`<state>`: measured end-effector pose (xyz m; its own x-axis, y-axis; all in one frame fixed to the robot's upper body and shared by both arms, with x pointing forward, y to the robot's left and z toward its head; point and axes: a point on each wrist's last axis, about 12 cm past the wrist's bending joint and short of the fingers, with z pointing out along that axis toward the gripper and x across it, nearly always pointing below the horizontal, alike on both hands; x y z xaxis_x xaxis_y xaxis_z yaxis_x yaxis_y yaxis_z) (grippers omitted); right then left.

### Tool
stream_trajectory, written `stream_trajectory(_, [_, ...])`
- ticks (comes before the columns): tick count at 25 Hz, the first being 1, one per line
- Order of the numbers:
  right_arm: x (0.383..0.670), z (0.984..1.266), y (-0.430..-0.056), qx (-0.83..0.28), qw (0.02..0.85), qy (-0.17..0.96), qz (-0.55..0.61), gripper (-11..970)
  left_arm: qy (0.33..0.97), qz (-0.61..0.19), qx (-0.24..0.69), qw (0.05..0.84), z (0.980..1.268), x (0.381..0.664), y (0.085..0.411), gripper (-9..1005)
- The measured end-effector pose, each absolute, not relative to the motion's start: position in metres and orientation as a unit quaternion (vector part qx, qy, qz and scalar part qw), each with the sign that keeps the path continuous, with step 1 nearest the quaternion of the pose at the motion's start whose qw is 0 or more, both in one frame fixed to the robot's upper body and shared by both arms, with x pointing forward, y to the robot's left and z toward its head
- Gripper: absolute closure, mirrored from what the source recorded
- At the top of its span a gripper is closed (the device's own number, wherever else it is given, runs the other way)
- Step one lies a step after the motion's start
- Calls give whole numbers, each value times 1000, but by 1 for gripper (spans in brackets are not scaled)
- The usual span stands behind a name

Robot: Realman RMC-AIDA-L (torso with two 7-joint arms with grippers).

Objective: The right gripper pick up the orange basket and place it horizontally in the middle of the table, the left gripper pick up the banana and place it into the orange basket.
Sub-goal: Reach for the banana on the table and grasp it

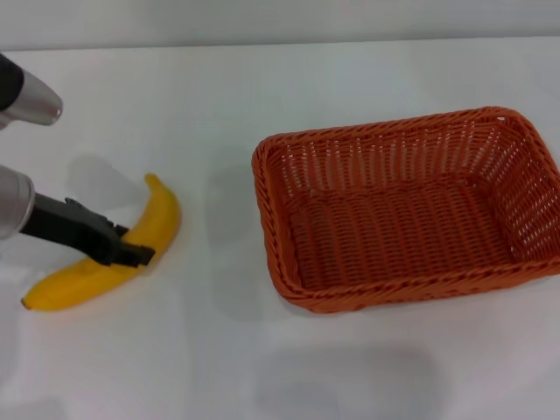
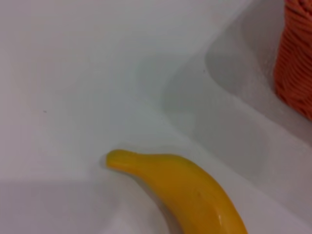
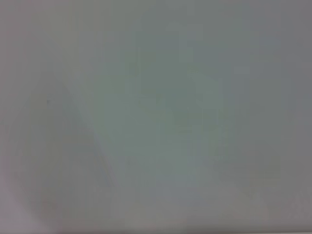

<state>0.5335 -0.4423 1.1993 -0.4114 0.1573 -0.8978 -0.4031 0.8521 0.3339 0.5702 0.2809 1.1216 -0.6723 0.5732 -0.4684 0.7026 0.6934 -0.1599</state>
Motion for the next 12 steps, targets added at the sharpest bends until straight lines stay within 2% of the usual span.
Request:
stream_trajectory(4, [532,1198,-444,-74,536,799,260,127,894,-165,346,233,1142,574,288,512])
stream_trajectory(8, [532,1199,-444,-75,538,798,260,126,878,-161,355,277,1183,577,292,513])
stream_trajectory(12, [533,1200,-443,-79,540,797,259,126,852,-179,388,301,1227,582,275,512])
